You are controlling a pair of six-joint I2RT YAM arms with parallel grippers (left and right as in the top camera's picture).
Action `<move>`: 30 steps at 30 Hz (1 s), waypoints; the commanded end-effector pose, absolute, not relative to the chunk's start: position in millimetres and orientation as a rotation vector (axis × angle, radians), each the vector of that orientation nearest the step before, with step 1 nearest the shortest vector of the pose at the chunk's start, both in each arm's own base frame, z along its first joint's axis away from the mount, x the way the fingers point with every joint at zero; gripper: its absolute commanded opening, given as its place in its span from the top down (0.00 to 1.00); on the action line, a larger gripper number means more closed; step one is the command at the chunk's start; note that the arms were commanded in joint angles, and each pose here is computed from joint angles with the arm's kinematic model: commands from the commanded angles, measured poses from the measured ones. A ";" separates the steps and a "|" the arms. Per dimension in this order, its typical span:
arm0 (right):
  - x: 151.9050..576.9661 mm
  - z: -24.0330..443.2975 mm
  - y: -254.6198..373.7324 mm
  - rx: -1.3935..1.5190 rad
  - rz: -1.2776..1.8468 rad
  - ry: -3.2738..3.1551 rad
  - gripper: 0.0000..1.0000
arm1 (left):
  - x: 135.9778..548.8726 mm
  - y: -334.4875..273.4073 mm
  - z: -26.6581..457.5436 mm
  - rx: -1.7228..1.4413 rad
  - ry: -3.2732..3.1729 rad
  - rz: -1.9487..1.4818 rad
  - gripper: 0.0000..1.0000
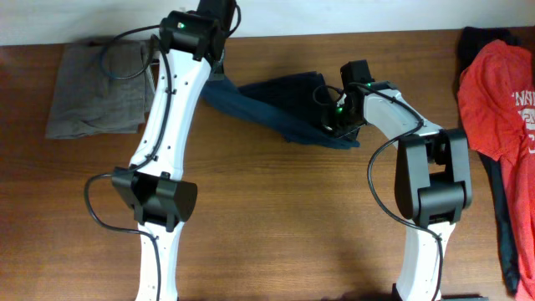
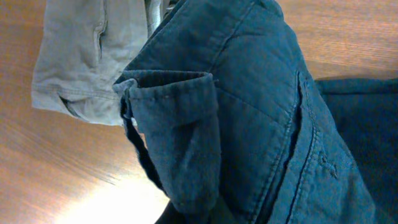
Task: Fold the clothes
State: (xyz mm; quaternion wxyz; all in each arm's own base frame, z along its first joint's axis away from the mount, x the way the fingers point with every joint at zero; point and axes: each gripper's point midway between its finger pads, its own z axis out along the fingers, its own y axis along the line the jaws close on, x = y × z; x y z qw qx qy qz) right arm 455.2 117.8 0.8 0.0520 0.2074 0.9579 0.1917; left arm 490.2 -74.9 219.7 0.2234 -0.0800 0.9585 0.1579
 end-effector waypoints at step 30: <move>468.7 25.3 73.5 0.598 0.794 2.890 0.96 | 431.5 -29.2 255.7 -0.215 2.780 0.320 0.01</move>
